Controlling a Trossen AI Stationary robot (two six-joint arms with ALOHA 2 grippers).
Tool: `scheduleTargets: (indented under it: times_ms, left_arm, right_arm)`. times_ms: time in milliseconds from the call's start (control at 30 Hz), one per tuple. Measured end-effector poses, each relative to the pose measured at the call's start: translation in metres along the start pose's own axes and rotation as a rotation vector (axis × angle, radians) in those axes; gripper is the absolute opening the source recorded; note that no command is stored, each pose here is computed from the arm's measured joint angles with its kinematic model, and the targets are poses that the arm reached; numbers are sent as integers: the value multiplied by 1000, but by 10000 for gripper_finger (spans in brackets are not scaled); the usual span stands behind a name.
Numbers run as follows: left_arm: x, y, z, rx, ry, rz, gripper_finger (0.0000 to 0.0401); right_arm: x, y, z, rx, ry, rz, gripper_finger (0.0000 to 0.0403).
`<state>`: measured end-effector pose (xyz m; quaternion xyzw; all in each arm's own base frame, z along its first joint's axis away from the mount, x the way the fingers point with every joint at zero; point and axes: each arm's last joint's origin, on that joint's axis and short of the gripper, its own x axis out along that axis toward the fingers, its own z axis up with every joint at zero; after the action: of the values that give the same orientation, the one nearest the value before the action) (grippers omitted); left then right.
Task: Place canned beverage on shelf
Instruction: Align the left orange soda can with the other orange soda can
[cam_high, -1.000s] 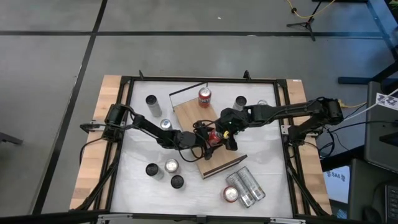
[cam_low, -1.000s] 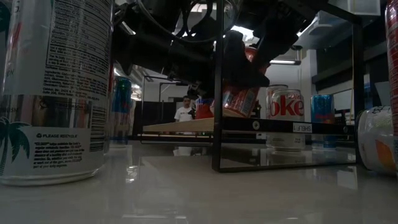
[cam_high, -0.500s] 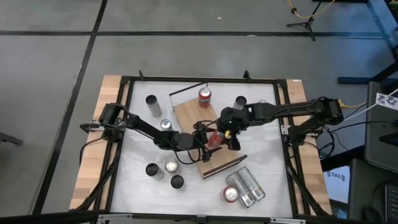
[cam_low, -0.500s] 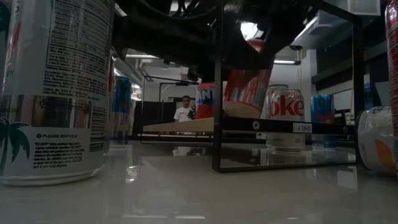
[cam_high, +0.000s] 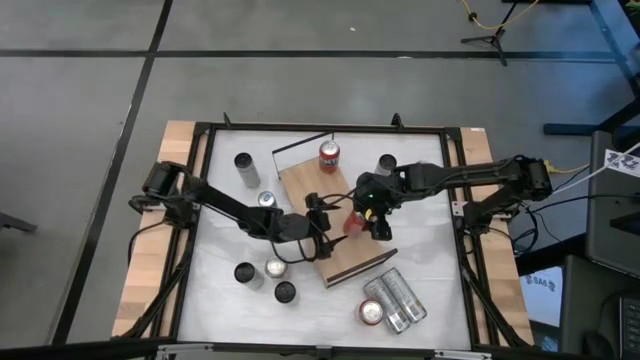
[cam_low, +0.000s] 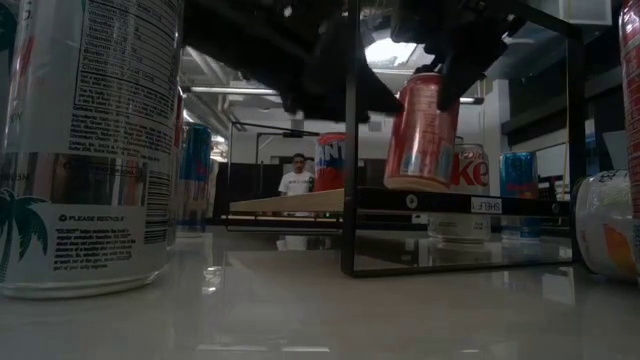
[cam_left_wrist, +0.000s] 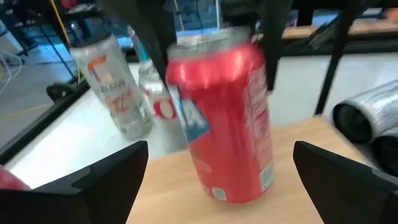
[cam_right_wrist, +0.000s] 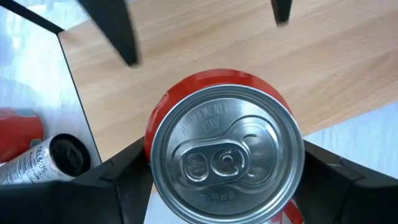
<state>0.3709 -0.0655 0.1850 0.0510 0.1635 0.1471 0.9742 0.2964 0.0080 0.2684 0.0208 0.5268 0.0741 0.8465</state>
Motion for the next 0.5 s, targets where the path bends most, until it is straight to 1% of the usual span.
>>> scheduleTargets:
  times_ms: [167, 367, 500]
  left_arm:
    - [-20, 3, 17, 13, 11, -18, 396]
    - [-48, 8, 32, 55, 66, -39, 396]
    - [-67, 13, 42, 74, 87, -53, 396]
  right_arm:
    - [0, 0, -1, 5, 8, 7, 295]
    - [0, 0, -5, 34, 47, 8, 301]
    - [0, 0, -4, 33, 40, 8, 302]
